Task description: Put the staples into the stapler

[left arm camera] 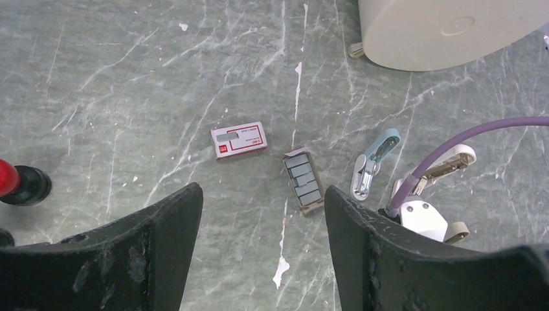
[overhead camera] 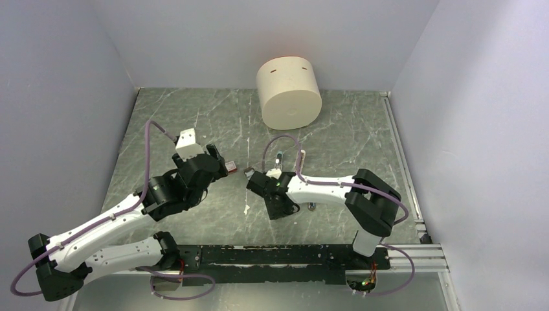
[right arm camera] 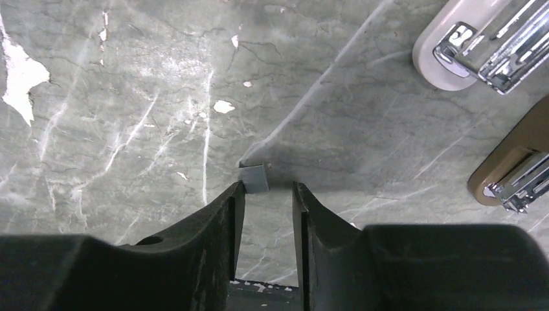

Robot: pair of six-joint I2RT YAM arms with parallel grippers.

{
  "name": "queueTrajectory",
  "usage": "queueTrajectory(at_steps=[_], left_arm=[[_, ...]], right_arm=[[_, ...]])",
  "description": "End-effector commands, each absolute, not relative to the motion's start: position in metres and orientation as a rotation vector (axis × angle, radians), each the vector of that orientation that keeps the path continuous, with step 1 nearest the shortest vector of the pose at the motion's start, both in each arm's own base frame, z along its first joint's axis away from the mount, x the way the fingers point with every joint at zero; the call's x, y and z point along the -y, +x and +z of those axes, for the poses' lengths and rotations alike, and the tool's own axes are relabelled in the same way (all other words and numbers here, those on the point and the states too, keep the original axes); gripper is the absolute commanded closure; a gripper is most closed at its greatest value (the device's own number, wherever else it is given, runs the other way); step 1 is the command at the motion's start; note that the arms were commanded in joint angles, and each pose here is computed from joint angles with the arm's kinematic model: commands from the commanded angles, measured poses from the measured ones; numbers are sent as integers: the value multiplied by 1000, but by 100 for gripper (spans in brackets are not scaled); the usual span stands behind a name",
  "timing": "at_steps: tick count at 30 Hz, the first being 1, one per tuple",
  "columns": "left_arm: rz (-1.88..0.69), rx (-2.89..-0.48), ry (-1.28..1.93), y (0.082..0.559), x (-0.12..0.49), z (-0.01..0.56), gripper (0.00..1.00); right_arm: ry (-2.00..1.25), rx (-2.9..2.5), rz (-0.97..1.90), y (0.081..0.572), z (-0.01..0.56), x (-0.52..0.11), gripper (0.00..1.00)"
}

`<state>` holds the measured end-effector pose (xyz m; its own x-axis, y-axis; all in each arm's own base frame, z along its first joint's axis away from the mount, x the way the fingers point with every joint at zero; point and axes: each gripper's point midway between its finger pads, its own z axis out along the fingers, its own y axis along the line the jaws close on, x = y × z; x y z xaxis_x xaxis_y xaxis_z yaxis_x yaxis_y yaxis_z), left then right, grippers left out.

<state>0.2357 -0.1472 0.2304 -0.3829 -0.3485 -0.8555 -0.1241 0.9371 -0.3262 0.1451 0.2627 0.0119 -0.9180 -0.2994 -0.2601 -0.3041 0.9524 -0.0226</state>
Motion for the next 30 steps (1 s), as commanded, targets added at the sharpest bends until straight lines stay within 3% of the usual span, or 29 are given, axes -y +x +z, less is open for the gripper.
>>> queueTrajectory(at_steps=[1,6,12,19,30], left_arm=[[-272,-1951,-365,238,149,232,27],[-277,-1951,-368,237,148,232,27],[-269,-1954,-369,237,148,231,27],[-264,-1950,-376,237,145,232,27],[-262,-1950,-377,237,146,232,27]], right_arm=[[-426,-2868,-119,137,4,-234,64],[-471,-2839,-8,141,10,-250,57],[-520,-2771,38,157,15,-268,56],[-629,-2733,60,164,15,-280,58],[-678,-2751,15,162,7,-275,70]])
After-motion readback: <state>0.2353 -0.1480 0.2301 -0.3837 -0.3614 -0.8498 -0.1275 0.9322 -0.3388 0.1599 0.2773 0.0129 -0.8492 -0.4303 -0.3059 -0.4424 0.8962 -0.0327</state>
